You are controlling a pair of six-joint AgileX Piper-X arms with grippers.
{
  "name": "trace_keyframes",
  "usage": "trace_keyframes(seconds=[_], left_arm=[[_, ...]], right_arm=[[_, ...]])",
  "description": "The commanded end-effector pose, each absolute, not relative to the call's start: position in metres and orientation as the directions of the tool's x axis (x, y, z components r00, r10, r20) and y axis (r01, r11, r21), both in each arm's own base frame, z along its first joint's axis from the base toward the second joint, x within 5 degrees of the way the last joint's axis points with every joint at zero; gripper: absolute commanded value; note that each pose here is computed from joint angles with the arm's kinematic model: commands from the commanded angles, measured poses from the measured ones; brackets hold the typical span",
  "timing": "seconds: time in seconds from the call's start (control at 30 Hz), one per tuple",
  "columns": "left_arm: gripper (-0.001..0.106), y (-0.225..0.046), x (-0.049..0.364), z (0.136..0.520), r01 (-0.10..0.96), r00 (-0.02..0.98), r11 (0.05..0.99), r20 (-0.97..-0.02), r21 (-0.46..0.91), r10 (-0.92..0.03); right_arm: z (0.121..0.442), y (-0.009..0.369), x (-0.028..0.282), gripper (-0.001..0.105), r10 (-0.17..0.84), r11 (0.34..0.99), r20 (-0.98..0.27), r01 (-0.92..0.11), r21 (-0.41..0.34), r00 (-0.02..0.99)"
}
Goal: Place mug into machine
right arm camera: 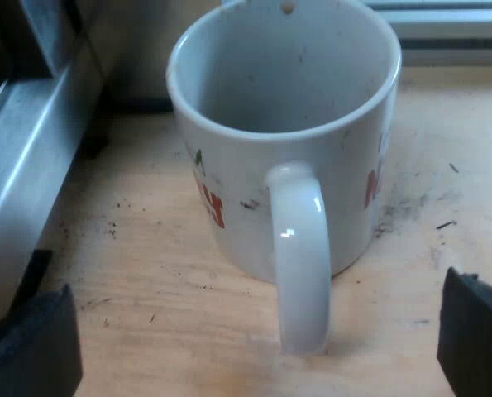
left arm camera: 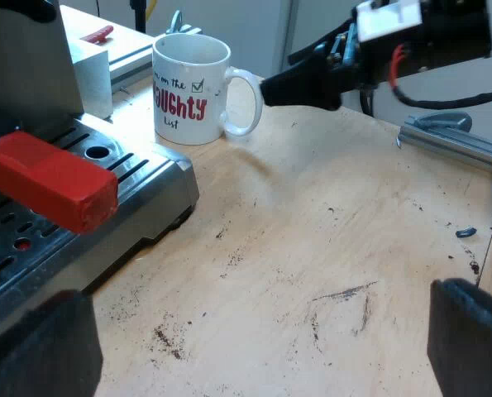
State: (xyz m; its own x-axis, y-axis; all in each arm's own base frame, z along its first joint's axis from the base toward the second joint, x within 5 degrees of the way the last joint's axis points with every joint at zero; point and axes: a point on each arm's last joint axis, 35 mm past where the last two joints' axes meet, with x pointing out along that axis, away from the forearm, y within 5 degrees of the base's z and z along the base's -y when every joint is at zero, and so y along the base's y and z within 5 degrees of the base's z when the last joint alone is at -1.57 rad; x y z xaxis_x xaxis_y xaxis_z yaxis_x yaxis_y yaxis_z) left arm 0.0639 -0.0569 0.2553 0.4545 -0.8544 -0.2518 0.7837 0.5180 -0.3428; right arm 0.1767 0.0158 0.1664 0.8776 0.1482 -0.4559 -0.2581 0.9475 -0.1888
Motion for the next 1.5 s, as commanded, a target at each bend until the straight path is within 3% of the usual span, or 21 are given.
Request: trace_keyframes(seconds=[0.03, 0.27, 0.57, 0.6, 0.63, 0.67, 0.83, 1.0, 1.23, 1.5], left_arm=[[0.082, -0.057, 0.064, 0.258, 0.795, 0.449, 0.507, -0.239, -0.335, -0.861], [0.082, -0.057, 0.064, 0.258, 0.795, 0.449, 0.507, -0.239, -0.335, -0.861], [0.082, -0.058, 0.064, 0.253, 0.791, 0.446, 0.509, -0.25, -0.341, -0.86], [0.082, -0.058, 0.064, 0.253, 0.79, 0.445, 0.509, -0.251, -0.341, -0.859], [0.082, -0.058, 0.065, 0.253, 0.789, 0.447, 0.511, -0.251, -0.341, -0.859], [0.082, -0.058, 0.065, 0.253, 0.789, 0.447, 0.511, -0.251, -0.341, -0.858], [0.082, -0.057, 0.066, 0.253, 0.776, 0.475, 0.537, -0.253, -0.331, -0.843], [0.082, -0.056, 0.068, 0.251, 0.738, 0.535, 0.597, -0.266, -0.314, -0.802], [0.082, -0.054, 0.073, 0.242, 0.656, 0.634, 0.7, -0.296, -0.281, -0.714], [0.082, -0.055, 0.078, 0.221, 0.632, 0.657, 0.725, -0.308, -0.273, -0.688]], right_arm=[[0.155, 0.017, 0.191, 0.089, 0.157, 0.944, -0.443, -0.267, -0.196, 0.882], [0.132, 0.019, 0.208, 0.089, 0.156, 0.943, -0.478, -0.274, -0.187, 0.864], [0.131, 0.021, 0.234, 0.087, 0.158, 0.946, -0.486, -0.274, -0.176, 0.859], [0.131, 0.021, 0.238, 0.081, 0.158, 0.952, -0.486, -0.263, -0.156, 0.859], [0.131, 0.021, 0.24, 0.067, 0.153, 0.958, -0.49, -0.251, -0.141, 0.858], [0.131, 0.021, 0.24, 0.064, 0.151, 0.958, -0.491, -0.249, -0.141, 0.858], [0.127, 0.021, 0.238, 0.0, 0.147, 0.959, -0.526, -0.251, -0.132, 0.838], [0.136, 0.02, 0.234, 0.0, 0.148, 0.953, -0.521, -0.262, -0.153, 0.841], [0.172, 0.019, 0.21, 0.0, 0.148, 0.94, -0.517, -0.283, -0.192, 0.843], [0.21, 0.016, 0.173, 0.0, 0.149, 0.927, -0.49, -0.294, -0.234, 0.859]])
